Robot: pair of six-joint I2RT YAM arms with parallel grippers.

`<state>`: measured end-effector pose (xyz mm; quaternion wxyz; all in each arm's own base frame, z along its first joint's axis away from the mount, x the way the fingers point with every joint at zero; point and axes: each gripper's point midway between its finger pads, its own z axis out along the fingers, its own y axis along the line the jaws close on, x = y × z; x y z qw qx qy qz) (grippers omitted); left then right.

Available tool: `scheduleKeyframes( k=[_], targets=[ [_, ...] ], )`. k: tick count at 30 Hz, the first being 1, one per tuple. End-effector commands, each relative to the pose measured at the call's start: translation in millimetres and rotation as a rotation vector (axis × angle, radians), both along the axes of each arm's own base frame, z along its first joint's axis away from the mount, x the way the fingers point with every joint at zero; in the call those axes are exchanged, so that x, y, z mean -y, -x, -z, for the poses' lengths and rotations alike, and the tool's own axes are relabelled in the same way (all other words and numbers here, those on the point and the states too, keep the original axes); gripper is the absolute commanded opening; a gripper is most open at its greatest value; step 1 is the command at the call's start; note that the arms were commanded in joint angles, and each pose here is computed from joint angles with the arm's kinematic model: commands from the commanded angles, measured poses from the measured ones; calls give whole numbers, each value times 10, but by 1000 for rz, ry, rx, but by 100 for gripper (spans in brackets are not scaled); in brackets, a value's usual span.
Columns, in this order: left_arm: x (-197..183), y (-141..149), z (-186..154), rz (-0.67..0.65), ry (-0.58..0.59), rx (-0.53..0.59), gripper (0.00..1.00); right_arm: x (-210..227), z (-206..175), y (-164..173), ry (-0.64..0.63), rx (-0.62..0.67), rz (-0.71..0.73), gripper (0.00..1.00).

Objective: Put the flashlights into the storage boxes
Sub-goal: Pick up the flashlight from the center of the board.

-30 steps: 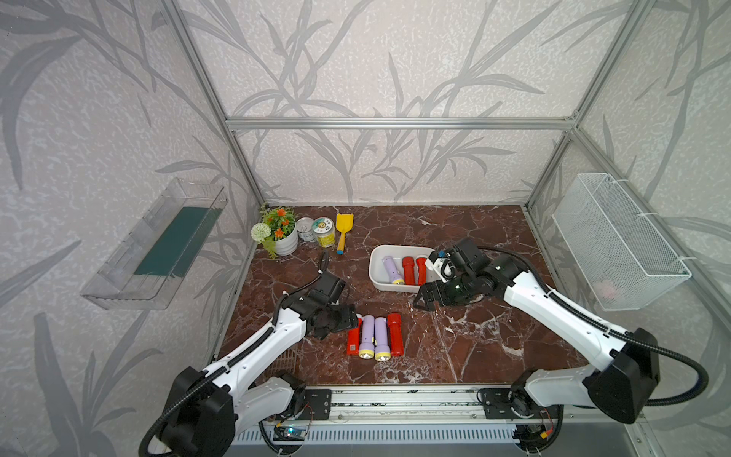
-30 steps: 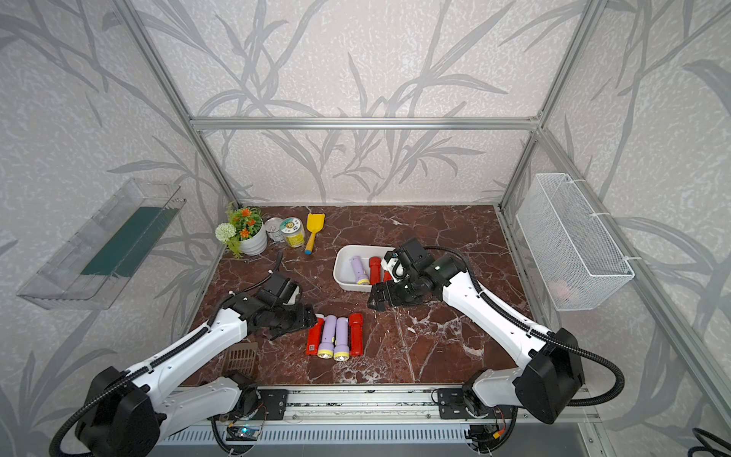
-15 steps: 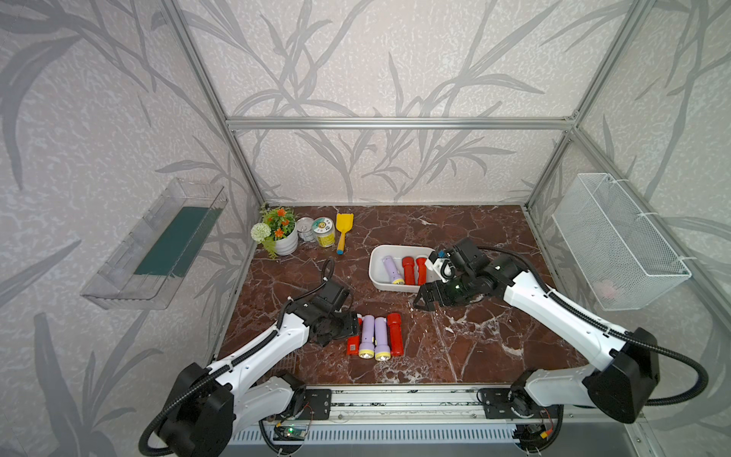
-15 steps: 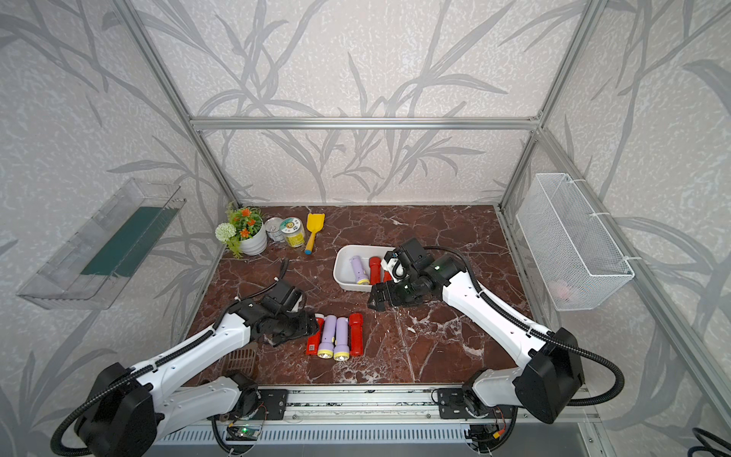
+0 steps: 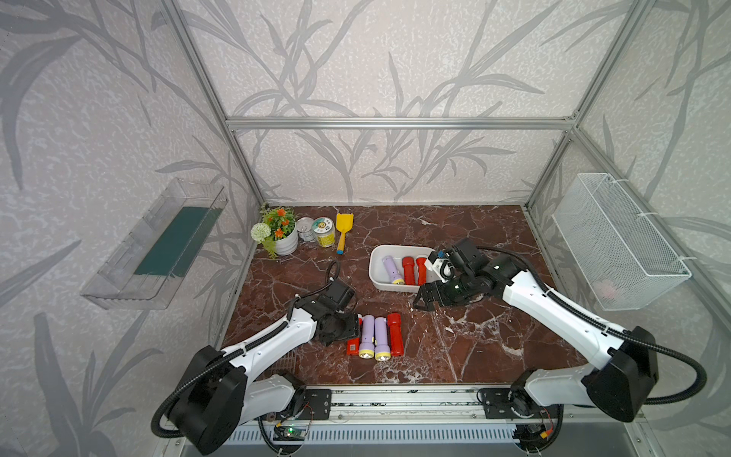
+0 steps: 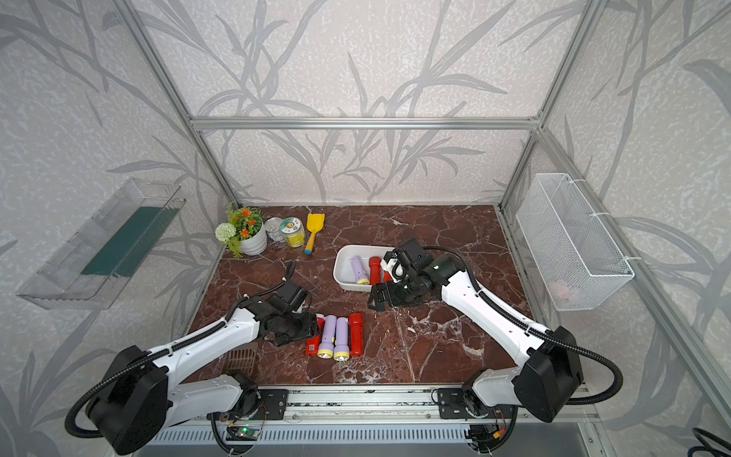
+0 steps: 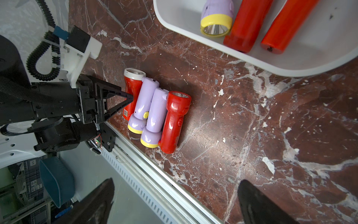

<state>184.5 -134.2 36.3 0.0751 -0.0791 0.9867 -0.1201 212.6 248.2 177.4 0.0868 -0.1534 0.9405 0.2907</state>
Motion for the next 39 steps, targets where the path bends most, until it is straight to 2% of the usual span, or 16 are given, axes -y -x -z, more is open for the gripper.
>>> scheduleKeyframes(
  k=[1,6,16,19,24,26,32,39],
  targets=[
    [10,-81,-12,4,-23,19,70,11,3,10,18,0,-17,99],
    [66,-122,16,18,-26,7,69,34,20,1,27,1,-16,99],
    [78,-98,84,32,-37,-16,56,42,50,-45,27,-6,-9,99],
    [75,-87,104,31,-37,-22,50,22,58,-47,19,-14,-14,99],
    [84,-80,139,31,-37,-33,31,-24,27,-54,-2,-16,-25,99],
    [96,-92,120,31,-36,-29,27,-18,12,-58,1,-11,-27,99],
    [116,-169,-41,41,-42,-7,24,-4,-5,-80,8,-5,-29,99],
    [227,-428,-436,78,-44,65,24,21,-28,-117,3,5,-26,99]
  ],
)
